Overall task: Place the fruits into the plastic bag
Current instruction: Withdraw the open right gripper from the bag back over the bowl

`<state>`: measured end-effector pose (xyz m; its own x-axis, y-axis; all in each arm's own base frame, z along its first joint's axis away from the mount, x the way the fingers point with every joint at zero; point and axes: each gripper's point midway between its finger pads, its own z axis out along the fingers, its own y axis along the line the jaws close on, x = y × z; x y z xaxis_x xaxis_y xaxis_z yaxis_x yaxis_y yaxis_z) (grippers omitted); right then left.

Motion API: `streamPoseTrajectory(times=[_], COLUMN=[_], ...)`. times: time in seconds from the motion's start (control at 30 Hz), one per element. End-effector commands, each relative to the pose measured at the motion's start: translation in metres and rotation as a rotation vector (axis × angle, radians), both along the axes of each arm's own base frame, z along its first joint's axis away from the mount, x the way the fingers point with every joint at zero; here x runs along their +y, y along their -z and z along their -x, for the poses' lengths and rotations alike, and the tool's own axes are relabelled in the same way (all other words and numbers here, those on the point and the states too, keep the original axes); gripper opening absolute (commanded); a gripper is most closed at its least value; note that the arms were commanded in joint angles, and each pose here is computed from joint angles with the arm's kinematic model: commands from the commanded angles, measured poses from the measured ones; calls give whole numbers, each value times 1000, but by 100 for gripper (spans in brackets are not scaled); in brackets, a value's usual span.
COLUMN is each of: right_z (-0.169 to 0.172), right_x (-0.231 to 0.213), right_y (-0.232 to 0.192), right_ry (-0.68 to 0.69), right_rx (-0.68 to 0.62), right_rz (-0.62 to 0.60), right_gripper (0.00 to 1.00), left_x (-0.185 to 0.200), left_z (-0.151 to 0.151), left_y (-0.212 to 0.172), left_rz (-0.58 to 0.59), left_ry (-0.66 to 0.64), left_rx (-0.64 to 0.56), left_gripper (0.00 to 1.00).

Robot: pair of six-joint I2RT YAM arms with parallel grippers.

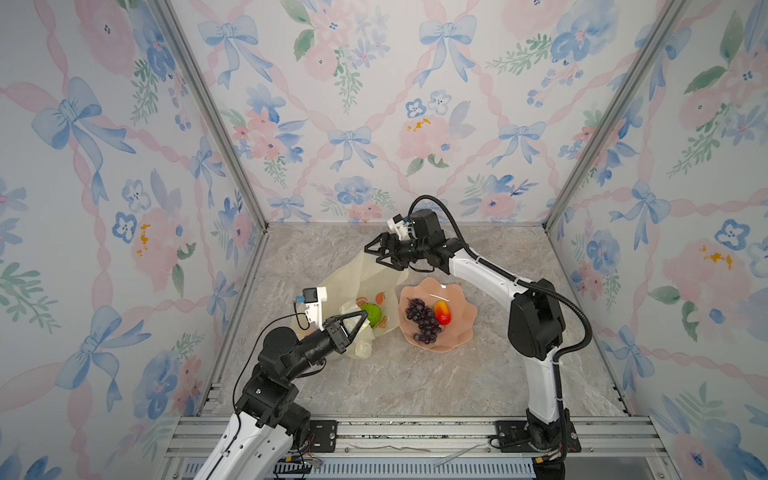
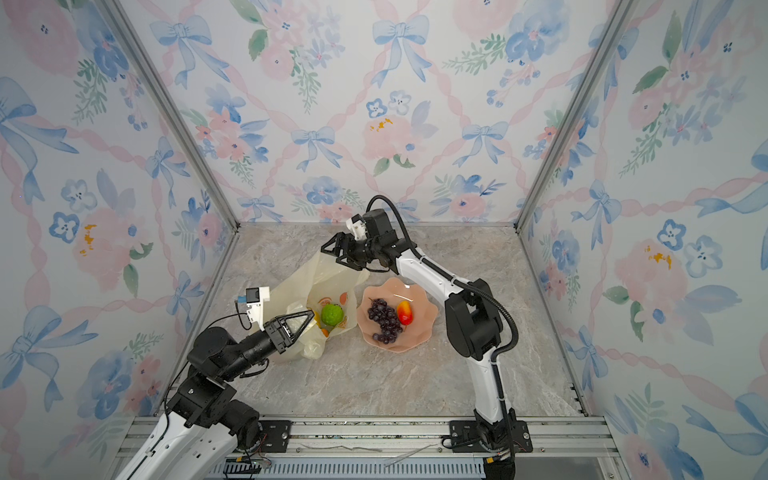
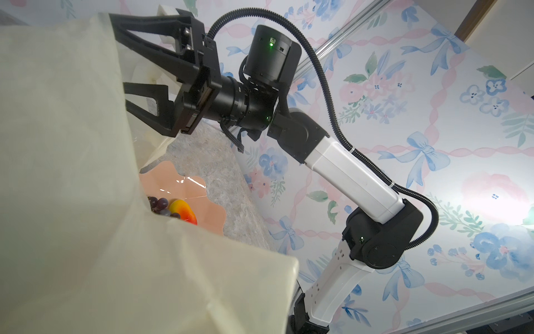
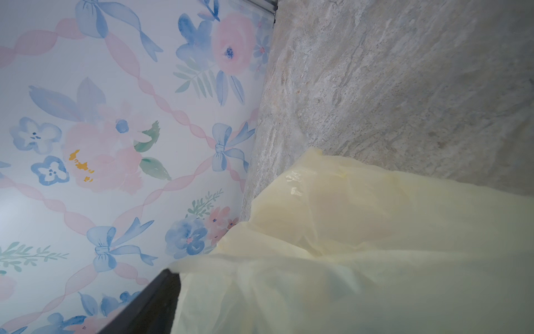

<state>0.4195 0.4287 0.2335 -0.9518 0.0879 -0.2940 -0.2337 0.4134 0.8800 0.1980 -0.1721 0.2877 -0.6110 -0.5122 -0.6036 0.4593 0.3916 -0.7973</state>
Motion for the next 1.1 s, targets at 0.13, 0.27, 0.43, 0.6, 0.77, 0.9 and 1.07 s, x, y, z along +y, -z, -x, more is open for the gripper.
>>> streamPoseTrajectory(times=[0.13,0.27,0.43,0.6,0.77,0.9,1.07], right_z=[28,49,81,115,144,159,167], right_x=[-15,-25,-42,-65,-101,-146,-223], right_y=[-43,-47,-60,-84,-108,-114,-94], right_ry=[-28,-52,-75,-89,-69,-3,146], right_rx=[-32,-29,-58,-109,-185,-262,-306], right_rz=[-37,0,25,47,112,245,577], right_gripper=[81,82,83,84,85,87,89], left_x=[3,4,5,5,6,6,6], left_z=[-6,-7,-8,-10,-10,-9,-8], left_y=[0,1,3,3,5,7,7], left_rz=[21,24,22,22,11,11,13], left_ry=[-29,-38,-47,-54,-56,-55,-54], left_rx=[-17,-15,-10,-11,-5,1,1], left_gripper=[0,0,0,0,0,0,0])
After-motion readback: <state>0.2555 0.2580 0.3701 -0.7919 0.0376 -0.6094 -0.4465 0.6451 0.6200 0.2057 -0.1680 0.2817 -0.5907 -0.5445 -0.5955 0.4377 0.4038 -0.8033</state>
